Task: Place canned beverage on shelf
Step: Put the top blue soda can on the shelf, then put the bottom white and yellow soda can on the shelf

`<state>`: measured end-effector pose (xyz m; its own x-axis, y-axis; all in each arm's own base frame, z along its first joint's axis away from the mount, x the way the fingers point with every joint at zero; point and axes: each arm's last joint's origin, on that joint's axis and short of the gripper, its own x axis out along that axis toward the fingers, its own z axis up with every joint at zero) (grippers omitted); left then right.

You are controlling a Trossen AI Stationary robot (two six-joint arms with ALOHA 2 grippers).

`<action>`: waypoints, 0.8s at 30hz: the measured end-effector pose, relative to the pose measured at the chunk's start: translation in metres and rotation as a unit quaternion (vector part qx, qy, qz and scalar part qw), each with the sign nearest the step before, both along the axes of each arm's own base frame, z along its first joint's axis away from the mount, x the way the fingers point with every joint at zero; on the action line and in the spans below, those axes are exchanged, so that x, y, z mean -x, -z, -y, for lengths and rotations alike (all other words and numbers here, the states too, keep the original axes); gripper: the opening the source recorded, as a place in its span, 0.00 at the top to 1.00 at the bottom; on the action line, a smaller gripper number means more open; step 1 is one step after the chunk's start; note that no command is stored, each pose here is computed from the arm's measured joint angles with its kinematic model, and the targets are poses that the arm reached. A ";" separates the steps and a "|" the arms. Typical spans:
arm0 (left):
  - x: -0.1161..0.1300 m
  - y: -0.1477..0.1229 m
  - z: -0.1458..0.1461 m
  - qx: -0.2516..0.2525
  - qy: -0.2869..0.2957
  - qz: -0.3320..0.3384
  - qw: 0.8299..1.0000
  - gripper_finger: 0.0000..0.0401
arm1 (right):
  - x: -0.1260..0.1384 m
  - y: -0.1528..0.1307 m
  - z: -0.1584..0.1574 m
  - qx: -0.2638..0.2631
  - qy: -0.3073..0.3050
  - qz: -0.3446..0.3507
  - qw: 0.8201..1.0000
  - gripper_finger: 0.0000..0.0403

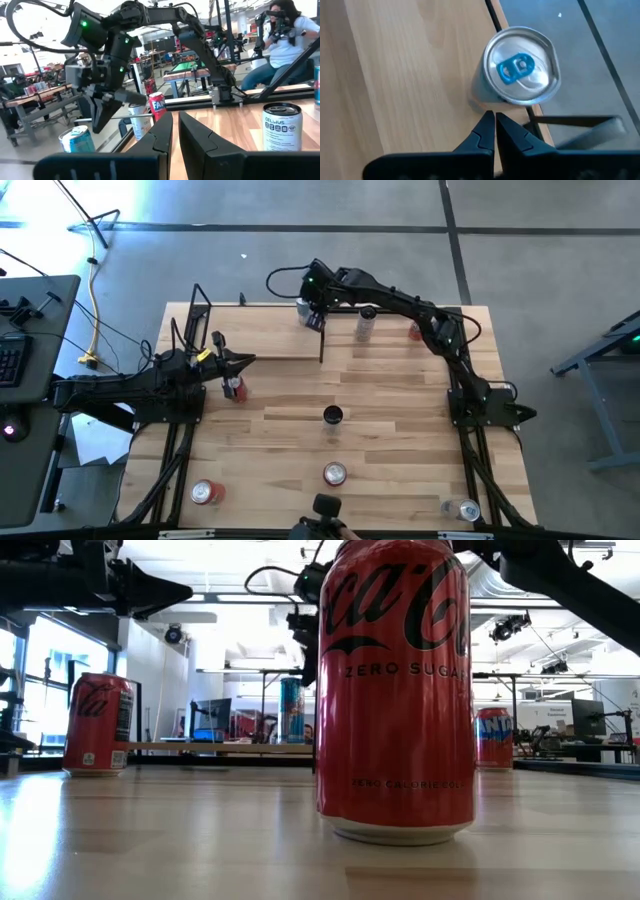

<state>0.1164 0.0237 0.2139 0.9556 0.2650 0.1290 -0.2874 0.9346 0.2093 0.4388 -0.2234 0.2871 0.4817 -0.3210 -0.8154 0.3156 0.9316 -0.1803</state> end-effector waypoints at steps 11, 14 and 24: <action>0.000 0.000 0.000 0.002 0.000 0.001 1.000 0.95 | -0.016 0.007 0.005 0.019 0.004 0.053 0.998 1.00; 0.000 0.000 0.000 0.002 0.001 0.001 1.000 0.95 | -0.018 0.004 0.003 0.022 0.000 0.058 0.998 1.00; 0.000 0.001 0.000 0.003 0.001 -0.003 1.000 0.95 | -0.020 -0.041 -0.050 0.078 -0.071 0.072 0.992 1.00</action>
<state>0.1164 0.0235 0.2132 0.9570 0.2630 0.1224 -0.2837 0.9366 0.2057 0.4590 -0.1731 0.3282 0.6383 -0.3589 -0.6811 0.2164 0.9327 -0.2886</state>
